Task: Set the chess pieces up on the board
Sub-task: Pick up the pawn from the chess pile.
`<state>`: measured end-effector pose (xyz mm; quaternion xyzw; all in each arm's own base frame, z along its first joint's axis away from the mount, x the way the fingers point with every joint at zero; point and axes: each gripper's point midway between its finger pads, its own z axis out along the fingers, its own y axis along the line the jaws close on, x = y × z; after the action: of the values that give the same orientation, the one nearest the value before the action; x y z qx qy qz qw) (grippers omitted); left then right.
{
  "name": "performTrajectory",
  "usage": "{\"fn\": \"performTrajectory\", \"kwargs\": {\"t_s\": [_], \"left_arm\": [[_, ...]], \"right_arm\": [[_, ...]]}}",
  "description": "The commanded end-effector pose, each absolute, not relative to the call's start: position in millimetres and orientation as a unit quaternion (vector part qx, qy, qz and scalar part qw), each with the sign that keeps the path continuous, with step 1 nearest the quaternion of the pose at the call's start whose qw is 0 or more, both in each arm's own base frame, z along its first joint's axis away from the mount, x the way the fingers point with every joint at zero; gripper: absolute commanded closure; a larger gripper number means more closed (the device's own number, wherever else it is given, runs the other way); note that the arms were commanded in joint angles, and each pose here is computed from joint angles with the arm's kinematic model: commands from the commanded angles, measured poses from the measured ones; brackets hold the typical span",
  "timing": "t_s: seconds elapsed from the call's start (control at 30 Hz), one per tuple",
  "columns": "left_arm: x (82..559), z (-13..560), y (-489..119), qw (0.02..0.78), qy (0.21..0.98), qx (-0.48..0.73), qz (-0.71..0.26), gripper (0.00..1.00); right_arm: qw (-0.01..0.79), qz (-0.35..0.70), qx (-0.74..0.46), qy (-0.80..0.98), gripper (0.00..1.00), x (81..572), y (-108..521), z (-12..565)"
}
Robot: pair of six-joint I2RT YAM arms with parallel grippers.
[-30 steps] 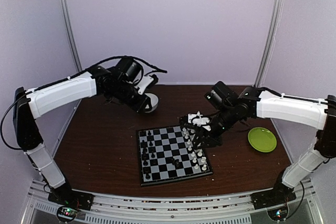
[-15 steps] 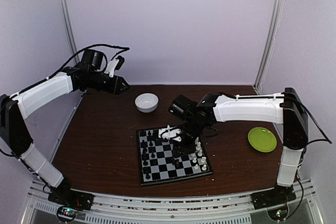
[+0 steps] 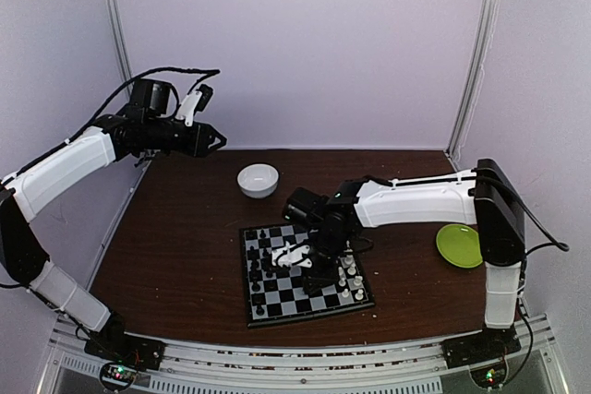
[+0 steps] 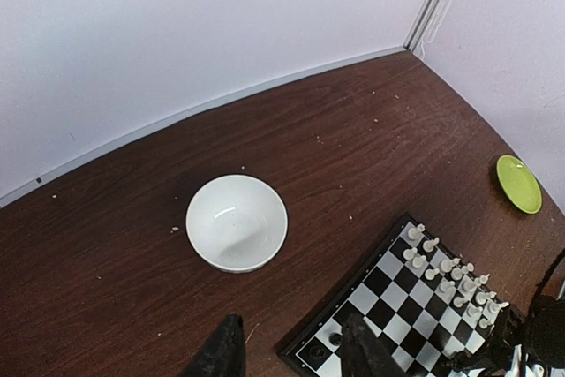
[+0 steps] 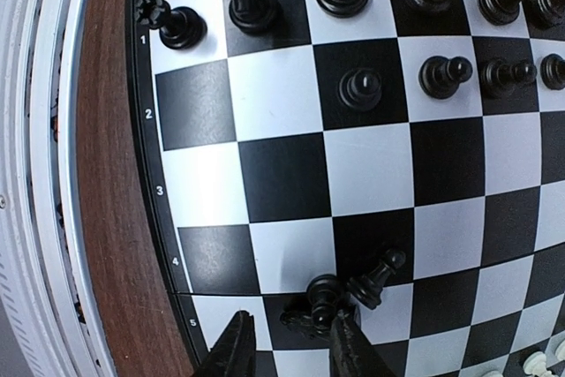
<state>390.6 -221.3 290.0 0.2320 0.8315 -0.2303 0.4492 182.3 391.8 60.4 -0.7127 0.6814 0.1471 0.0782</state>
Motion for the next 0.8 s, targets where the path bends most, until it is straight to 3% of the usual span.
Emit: {"fn": "performTrajectory", "kwargs": {"t_s": [0.0,0.3,0.77], "left_arm": [[390.8,299.3,-226.7,0.464,0.818,0.239,-0.241,0.62],[391.0,295.9,-229.4,0.458,0.819,0.241,-0.248,0.62],[391.2,293.4,-230.5,0.453,0.82,0.243,-0.25,0.62]], "right_arm": [[0.081,0.136,-0.716,0.68,0.7,186.1,395.9,60.0],[0.079,0.131,-0.714,0.683,0.74,186.7,397.1,55.4],[0.091,0.142,-0.718,0.675,0.93,180.6,407.4,66.2]]}}
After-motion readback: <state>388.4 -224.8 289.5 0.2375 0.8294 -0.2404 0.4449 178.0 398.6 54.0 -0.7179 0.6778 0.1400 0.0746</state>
